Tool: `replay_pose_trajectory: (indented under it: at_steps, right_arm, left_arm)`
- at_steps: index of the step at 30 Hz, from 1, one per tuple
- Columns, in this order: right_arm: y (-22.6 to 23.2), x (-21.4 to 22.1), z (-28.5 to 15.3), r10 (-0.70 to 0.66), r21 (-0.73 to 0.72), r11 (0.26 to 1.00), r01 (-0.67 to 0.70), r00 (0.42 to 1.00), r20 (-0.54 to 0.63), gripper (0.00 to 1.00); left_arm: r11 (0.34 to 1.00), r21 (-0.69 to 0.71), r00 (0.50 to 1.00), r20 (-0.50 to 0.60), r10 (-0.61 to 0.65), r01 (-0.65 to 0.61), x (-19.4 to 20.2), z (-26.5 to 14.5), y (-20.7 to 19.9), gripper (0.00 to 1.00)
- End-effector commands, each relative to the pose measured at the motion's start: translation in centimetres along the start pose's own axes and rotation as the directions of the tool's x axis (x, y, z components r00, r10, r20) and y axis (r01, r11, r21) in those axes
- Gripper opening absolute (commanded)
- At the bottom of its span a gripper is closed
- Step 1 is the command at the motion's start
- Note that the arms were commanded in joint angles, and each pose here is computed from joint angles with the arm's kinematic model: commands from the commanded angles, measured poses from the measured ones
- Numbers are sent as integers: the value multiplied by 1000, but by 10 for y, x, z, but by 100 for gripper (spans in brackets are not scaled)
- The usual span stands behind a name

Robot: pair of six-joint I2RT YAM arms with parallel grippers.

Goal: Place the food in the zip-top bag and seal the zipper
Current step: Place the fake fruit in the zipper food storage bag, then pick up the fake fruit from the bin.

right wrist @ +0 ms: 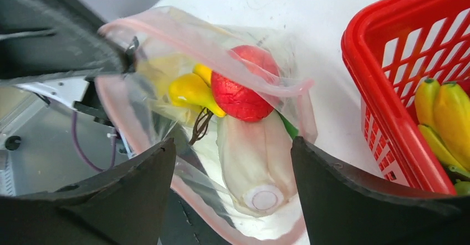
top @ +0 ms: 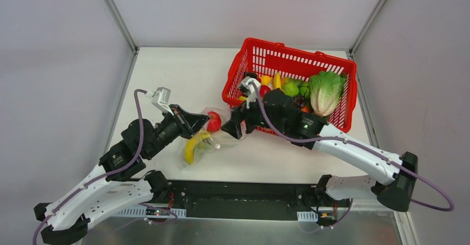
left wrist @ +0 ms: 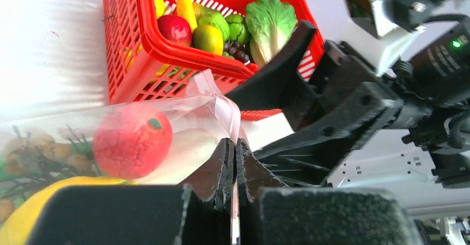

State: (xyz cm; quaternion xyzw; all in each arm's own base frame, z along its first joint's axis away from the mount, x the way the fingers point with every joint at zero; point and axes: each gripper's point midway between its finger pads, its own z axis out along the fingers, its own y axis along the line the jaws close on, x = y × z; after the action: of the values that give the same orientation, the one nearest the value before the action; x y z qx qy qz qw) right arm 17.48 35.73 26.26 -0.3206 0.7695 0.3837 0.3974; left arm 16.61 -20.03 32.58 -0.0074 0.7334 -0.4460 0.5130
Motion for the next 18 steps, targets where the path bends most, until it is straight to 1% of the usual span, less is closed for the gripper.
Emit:
replay_pose_trajectory:
  at_steps: [1, 3, 5, 8, 9, 10, 12, 15, 18]
  right_arm:
    - [27, -48, -44, -21, -92, 995, 41, 978, 207, 78]
    - [24, -54, -56, -17, -71, 997, 36, 967, 255, 77]
    - [11, -63, -68, -19, 2, 1000, 19, 950, 311, 78]
    - [-29, -75, -83, -40, 219, 975, -51, 919, 393, 79]
    - [-43, -79, -89, -51, 293, 953, -78, 911, 408, 80]
    - [-63, -82, -98, -68, 392, 913, -114, 905, 421, 80]
    - [-86, -87, -111, -78, 494, 855, -159, 902, 425, 81]
    - [-130, -91, -130, -40, 591, 767, -248, 902, 431, 80]
    - [-172, -82, -139, 83, 625, 698, -350, 906, 415, 80]
  left_arm:
    - [999, 23, 984, 175, -44, 41, -46, -15, -11, 0]
    - [999, -15, 982, 185, -34, 37, -46, -18, -1, 0]
    - [998, -50, 983, 179, -24, 33, -42, -20, 8, 0]
    - [997, -66, 986, 166, -21, 33, -36, -18, 14, 0]
    - [997, -65, 987, 158, -24, 34, -33, -17, 14, 0]
    - [997, -63, 989, 148, -25, 34, -30, -15, 14, 0]
    - [998, -55, 991, 131, -28, 36, -26, -12, 12, 0]
    - [998, -44, 993, 111, -35, 40, -20, -8, 12, 0]
    - [998, -38, 994, 100, -46, 50, -15, -5, 12, 0]
